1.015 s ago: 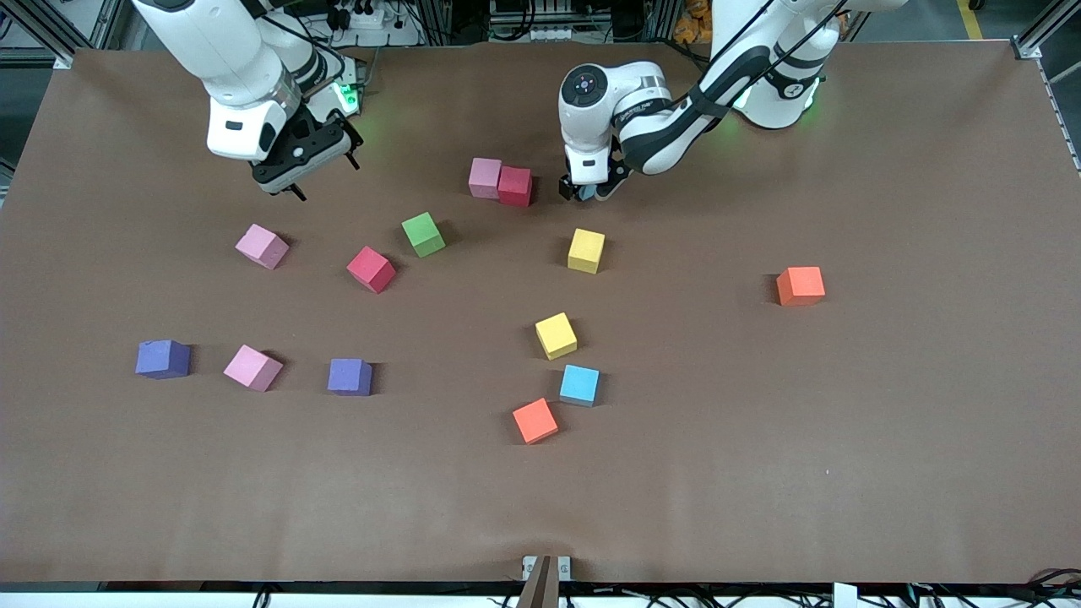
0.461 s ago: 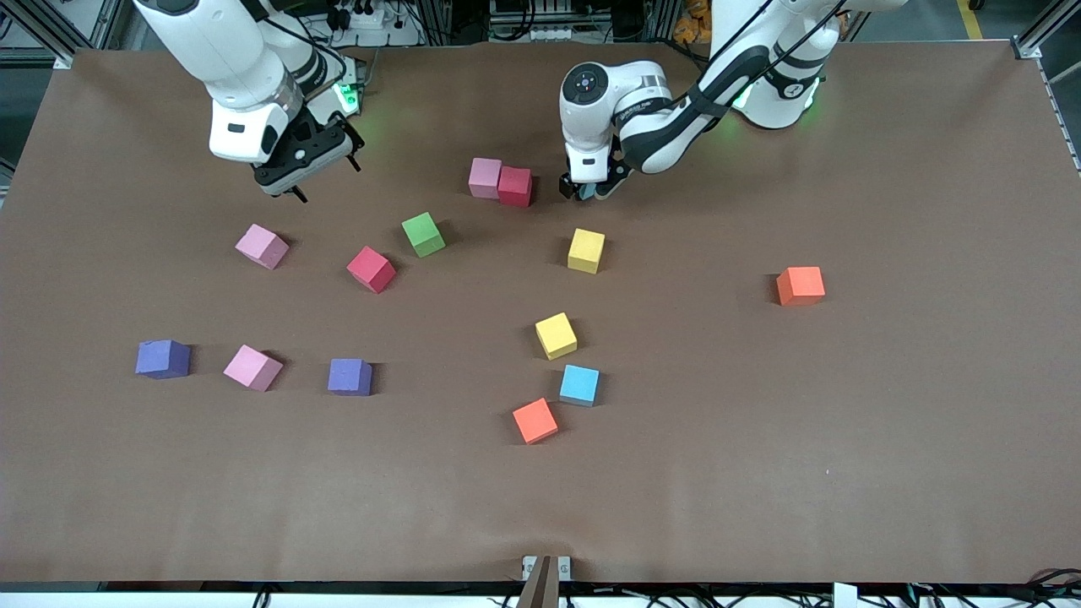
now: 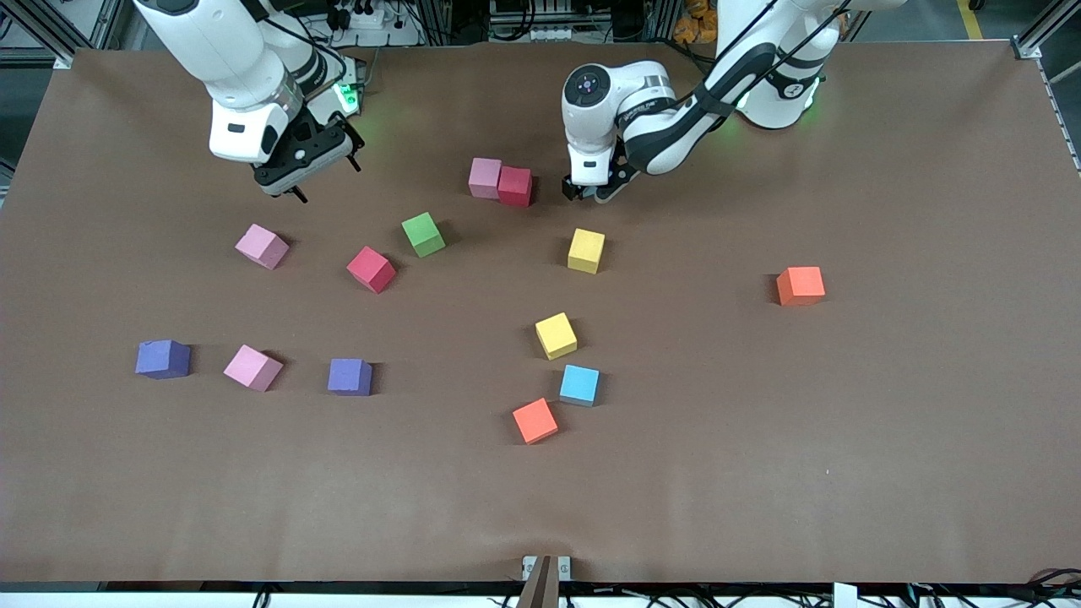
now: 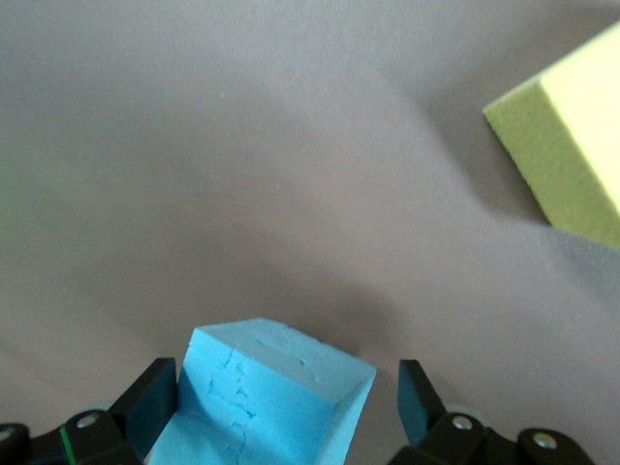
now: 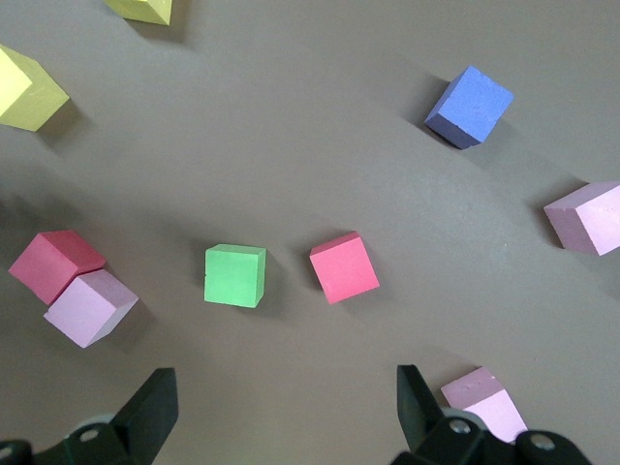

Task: Form number 2 with 11 blocks
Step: 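Grasp the cyan block with the left gripper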

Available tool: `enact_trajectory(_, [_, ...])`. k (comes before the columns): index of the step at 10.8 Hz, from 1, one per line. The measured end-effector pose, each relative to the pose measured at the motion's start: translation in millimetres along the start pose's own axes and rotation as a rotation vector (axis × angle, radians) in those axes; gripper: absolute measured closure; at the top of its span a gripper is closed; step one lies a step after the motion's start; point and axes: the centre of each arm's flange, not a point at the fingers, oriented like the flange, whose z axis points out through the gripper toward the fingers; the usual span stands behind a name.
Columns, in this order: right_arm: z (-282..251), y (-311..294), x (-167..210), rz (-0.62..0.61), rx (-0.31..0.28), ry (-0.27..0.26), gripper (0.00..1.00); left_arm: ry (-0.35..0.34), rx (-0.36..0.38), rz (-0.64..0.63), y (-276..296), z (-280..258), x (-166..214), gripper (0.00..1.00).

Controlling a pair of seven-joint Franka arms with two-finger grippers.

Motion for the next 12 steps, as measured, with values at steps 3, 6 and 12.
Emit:
enact_trajectory(3, [0, 0, 0, 0.000, 0.000, 0.000, 0.00, 0.004, -0.003, 0.015, 6, -6, 5, 0.00])
enact_trajectory(6, [0, 0, 0, 0.000, 0.000, 0.003, 0.00, 0.013, -0.001, 0.018, 11, -14, 4, 0.00])
enact_trajectory(12, [3, 0, 2, 0.000, -0.001, 0.001, 0.00, -0.010, -0.001, 0.067, 9, -10, -11, 0.00])
